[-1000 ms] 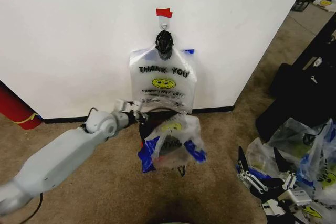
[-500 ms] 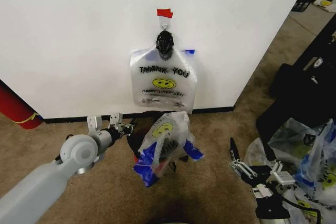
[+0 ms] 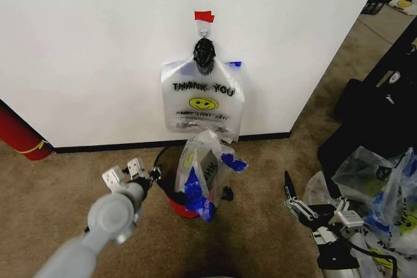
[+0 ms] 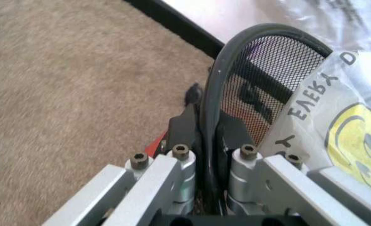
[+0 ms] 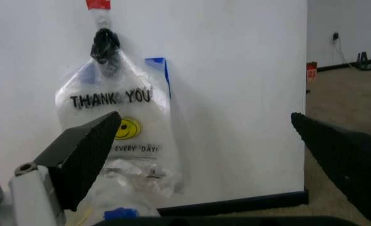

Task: Pick up the garbage bag from the wall and place it over the trash bin.

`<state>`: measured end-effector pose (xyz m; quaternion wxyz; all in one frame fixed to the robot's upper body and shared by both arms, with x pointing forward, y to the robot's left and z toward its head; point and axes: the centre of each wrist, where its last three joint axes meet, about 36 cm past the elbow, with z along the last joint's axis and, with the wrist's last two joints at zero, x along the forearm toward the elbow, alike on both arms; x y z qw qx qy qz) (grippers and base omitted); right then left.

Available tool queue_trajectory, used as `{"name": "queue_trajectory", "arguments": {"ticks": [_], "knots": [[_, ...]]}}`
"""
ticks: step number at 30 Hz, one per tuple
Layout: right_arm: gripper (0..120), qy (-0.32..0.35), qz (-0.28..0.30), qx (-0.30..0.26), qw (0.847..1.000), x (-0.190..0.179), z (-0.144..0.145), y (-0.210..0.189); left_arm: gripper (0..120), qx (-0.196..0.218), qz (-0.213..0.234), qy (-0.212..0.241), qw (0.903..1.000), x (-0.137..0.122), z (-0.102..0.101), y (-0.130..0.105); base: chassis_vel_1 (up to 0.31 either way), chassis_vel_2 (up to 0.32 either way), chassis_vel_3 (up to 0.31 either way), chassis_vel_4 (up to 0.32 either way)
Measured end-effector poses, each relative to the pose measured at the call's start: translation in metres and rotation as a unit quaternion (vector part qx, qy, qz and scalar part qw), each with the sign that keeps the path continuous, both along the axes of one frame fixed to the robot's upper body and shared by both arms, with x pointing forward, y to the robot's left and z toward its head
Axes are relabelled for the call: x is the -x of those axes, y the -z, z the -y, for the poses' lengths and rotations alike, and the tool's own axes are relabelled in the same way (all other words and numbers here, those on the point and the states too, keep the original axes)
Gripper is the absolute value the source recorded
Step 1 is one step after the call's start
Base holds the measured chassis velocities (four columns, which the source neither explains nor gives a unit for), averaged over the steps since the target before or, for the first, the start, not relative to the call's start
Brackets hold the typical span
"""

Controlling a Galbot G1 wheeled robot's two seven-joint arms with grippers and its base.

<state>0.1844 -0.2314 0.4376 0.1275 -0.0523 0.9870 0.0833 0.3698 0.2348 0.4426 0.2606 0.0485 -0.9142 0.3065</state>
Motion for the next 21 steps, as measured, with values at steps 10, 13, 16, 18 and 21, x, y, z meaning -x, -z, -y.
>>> {"name": "queue_trajectory", "arguments": {"ticks": [10,13,16,18,21], "knots": [[100,-0.008,-0.003,0.003,1.0,0.0,-0.004,0.0,3,0.017,0.022,-0.078,0.9966,0.006,0.017,0.024,0.0,0.0,0.0,0.0],[100,-0.011,-0.005,0.005,1.0,0.001,-0.007,0.0,3,0.014,0.015,-0.089,0.9958,0.009,0.021,0.028,0.0,0.0,0.0,0.0],[100,-0.012,-0.006,0.004,1.0,0.002,-0.008,0.0,3,0.009,0.014,-0.087,0.996,0.012,0.023,0.03,0.0,0.0,0.0,0.0],[100,-0.012,-0.007,0.005,1.0,0.003,-0.009,0.0,3,0.007,0.013,-0.081,0.9966,0.017,0.025,0.032,0.0,0.0,0.0,0.0],[100,-0.012,-0.005,0.005,1.0,0.003,-0.009,-0.002,3,0.0,0.016,-0.066,0.9977,0.026,0.031,0.037,0.0,0.0,0.0,0.0]]}}
